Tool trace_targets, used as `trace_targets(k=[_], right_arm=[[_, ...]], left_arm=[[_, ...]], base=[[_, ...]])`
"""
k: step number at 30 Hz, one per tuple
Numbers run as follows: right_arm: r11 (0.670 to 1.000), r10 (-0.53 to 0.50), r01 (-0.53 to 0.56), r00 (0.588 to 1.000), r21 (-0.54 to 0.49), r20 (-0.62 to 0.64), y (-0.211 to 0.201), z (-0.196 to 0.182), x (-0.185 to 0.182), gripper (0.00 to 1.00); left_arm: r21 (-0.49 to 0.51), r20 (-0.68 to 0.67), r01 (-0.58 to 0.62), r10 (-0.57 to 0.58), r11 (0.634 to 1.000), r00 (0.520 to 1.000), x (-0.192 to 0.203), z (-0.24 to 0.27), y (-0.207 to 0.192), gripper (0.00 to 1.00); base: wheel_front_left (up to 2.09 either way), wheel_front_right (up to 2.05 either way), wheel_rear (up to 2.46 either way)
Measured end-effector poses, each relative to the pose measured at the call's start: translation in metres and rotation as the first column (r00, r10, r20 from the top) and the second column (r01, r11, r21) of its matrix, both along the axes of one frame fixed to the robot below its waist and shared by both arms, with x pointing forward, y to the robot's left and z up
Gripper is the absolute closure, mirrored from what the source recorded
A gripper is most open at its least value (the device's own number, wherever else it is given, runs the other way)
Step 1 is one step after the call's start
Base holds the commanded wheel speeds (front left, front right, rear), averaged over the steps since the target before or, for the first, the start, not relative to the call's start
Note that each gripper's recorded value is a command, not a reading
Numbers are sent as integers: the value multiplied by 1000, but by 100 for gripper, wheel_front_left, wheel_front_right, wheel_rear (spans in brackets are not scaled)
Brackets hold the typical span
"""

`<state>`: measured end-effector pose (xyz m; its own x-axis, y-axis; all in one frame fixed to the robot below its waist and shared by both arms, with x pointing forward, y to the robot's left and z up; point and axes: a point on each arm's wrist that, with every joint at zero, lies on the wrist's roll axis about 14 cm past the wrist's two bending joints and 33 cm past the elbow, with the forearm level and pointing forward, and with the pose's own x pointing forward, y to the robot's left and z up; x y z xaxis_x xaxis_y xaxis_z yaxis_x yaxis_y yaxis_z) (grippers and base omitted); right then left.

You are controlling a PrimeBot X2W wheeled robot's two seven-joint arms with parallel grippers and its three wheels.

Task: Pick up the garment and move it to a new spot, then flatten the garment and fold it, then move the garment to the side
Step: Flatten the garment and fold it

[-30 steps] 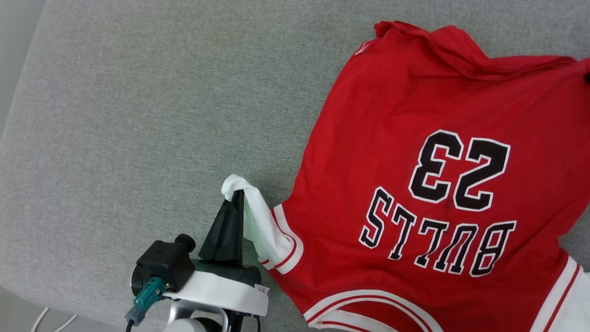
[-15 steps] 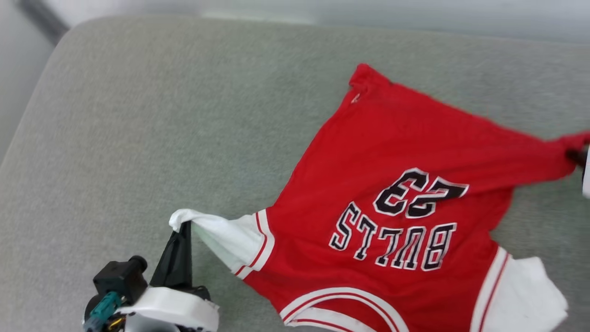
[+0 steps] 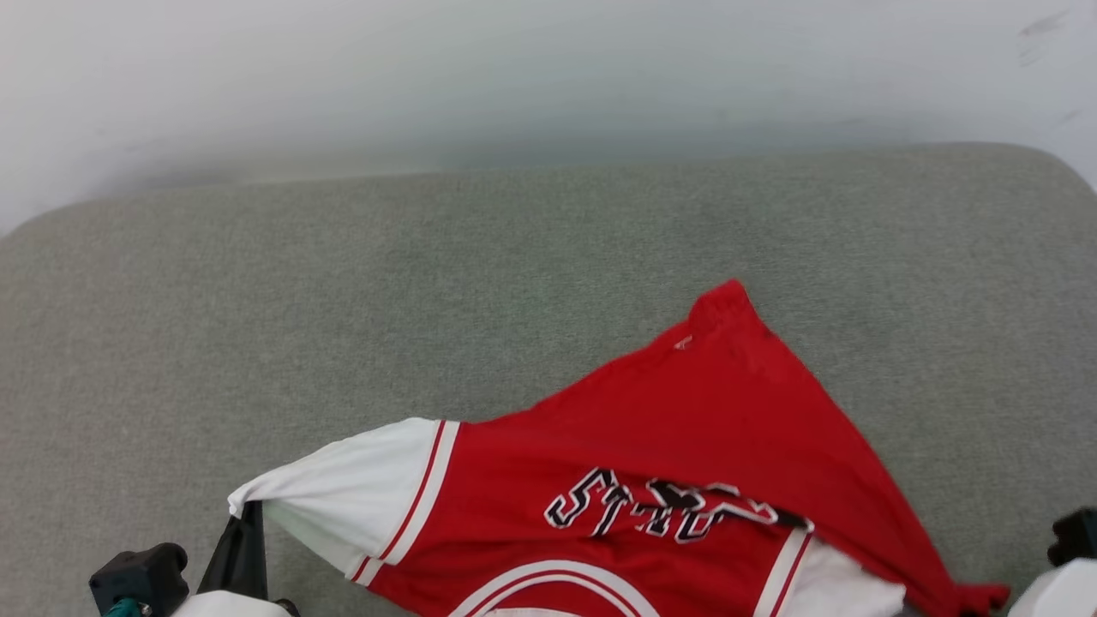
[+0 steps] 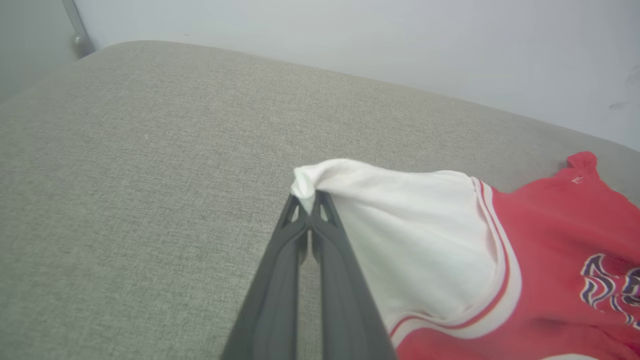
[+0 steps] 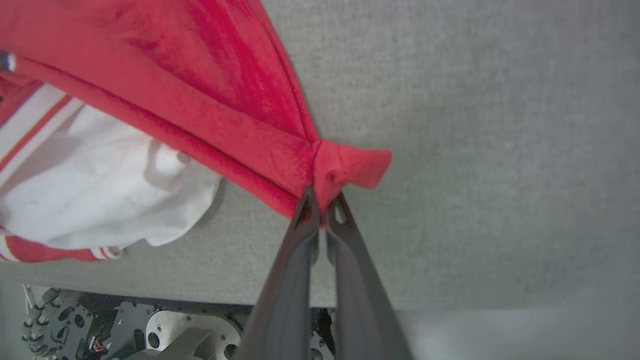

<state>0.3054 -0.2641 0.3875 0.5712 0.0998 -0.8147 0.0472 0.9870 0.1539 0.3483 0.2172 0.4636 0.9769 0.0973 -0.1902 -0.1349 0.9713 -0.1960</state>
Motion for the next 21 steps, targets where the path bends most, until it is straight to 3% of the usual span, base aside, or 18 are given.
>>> trace_targets(k=[9,10,11,12,17,21], right_arm=[[963,-193,216,970,163,-149,38,-34,-115,100],[958,-204,231,966,170,-160,41,-36,-121,84],[950,-223,249,963,188,-150,44,-36,-122,54],[945,-238,260,963,198,-130,45,-35,-121,0],[926,-340,310,933,214,119,31,-12,-89,0],[910,-412,355,823,213,390,5,24,-54,0]], left_arm=[[7,-7,38,-38,999,999,-2,3,-7,100],[4,-8,42,-41,999,999,-2,3,-8,100],[3,-9,45,-45,999,999,-2,3,-9,100],[3,-9,50,-50,999,999,-2,4,-11,100],[-1,-7,69,-69,998,998,-2,5,-17,100],[-7,-3,84,-84,996,996,-2,7,-22,100]], base=[[0,0,0],[0,0,0],[0,0,0],[0,0,0],[0,0,0],[0,0,0]])
